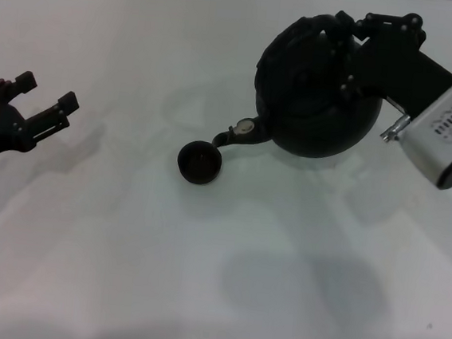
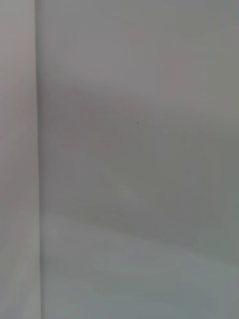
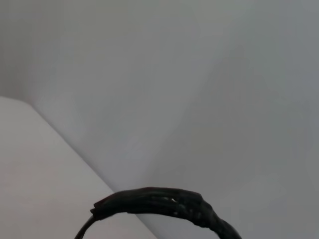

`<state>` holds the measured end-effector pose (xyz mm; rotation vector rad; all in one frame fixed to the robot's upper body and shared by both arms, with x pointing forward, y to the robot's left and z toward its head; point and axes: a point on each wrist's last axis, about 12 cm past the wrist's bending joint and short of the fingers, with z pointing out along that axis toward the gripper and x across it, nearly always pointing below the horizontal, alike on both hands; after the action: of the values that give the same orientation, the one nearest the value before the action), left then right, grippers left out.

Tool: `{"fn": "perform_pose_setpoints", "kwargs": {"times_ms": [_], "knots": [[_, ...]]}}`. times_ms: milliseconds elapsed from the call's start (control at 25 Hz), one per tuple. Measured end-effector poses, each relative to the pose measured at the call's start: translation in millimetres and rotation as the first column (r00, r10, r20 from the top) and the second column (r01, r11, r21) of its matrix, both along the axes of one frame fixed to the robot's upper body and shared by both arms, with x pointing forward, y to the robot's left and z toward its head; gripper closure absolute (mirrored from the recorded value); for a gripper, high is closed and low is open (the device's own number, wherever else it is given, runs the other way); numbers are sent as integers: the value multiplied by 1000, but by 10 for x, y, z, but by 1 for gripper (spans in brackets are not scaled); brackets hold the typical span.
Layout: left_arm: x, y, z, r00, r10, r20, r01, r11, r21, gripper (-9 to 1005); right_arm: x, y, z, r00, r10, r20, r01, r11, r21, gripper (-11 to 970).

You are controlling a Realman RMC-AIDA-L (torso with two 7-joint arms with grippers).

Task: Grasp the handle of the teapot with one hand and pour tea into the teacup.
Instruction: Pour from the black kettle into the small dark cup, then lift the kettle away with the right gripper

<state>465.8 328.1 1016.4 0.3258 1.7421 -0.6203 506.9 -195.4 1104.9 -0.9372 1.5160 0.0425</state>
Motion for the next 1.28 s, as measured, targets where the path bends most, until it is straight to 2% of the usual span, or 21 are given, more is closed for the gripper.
{"fn": "perform_pose_setpoints", "kwargs": {"times_ms": [240, 680, 1280], "knots": [[54, -13, 13, 1000, -9, 8, 9, 1000, 18, 116, -17, 153, 32, 999, -26, 31, 30, 994, -107, 839], [106, -25, 7, 1000, -5, 1, 5, 999, 35, 117, -85, 276, 72, 999, -6, 52, 13, 990, -138, 842], [137, -14, -16, 1000, 13, -14, -12, 998, 56, 118, -130, 401, 51, 995, -40, 87, 60, 968, -243, 847]]}}
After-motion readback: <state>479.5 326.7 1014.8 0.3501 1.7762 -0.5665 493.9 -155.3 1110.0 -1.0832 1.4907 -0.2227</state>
